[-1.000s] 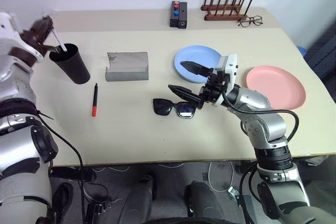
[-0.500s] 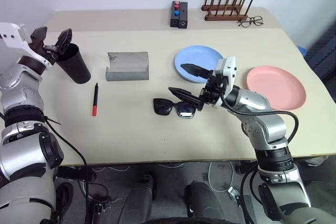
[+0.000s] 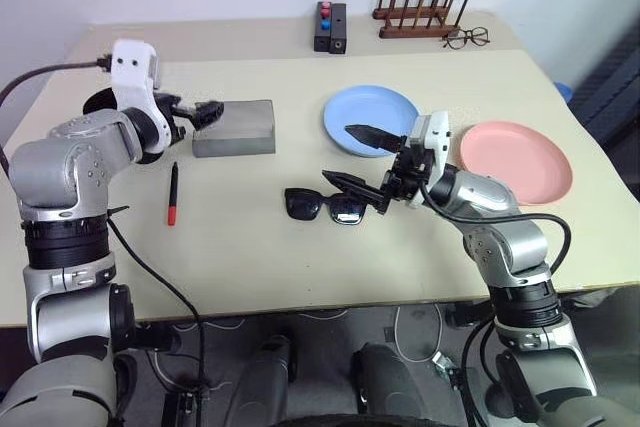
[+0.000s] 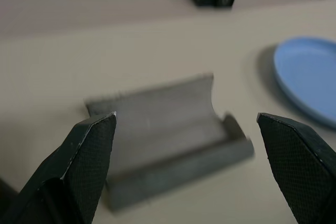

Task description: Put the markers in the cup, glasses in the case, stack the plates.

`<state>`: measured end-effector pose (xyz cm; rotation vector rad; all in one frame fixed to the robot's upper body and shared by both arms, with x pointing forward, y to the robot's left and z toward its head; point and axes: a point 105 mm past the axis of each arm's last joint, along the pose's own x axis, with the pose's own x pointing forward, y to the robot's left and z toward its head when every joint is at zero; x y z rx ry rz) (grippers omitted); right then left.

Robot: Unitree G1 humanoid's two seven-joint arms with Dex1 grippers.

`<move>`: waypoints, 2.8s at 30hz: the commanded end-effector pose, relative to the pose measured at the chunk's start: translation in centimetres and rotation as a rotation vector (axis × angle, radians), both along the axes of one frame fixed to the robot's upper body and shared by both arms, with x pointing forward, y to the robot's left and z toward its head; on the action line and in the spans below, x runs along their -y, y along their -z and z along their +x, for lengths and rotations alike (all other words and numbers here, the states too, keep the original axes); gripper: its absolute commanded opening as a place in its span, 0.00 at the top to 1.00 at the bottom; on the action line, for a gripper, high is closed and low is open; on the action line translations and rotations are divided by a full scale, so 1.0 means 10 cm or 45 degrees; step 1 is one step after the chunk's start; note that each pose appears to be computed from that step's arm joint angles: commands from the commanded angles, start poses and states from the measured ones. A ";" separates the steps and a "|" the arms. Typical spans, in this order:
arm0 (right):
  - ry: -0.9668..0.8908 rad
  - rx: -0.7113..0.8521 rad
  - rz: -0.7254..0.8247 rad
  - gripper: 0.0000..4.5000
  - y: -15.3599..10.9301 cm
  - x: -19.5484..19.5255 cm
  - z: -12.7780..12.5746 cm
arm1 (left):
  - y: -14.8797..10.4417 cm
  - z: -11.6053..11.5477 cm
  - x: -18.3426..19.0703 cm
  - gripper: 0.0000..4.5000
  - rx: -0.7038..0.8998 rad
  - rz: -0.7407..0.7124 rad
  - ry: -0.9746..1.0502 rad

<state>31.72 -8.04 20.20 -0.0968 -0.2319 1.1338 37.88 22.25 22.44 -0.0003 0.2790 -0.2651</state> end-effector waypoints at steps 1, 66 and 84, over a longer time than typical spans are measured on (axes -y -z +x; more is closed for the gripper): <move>-0.002 0.079 -0.027 0.00 -0.16 0.20 0.00 | 0.08 -0.15 -0.19 0.02 -0.138 -0.030 -0.101; -0.002 0.046 -0.037 0.00 0.03 0.01 0.01 | 0.73 -1.06 -0.91 0.22 -0.752 0.048 -0.192; 0.043 0.050 -0.039 0.00 0.06 0.04 0.01 | 0.97 -1.04 -1.18 0.41 -1.008 0.234 -0.073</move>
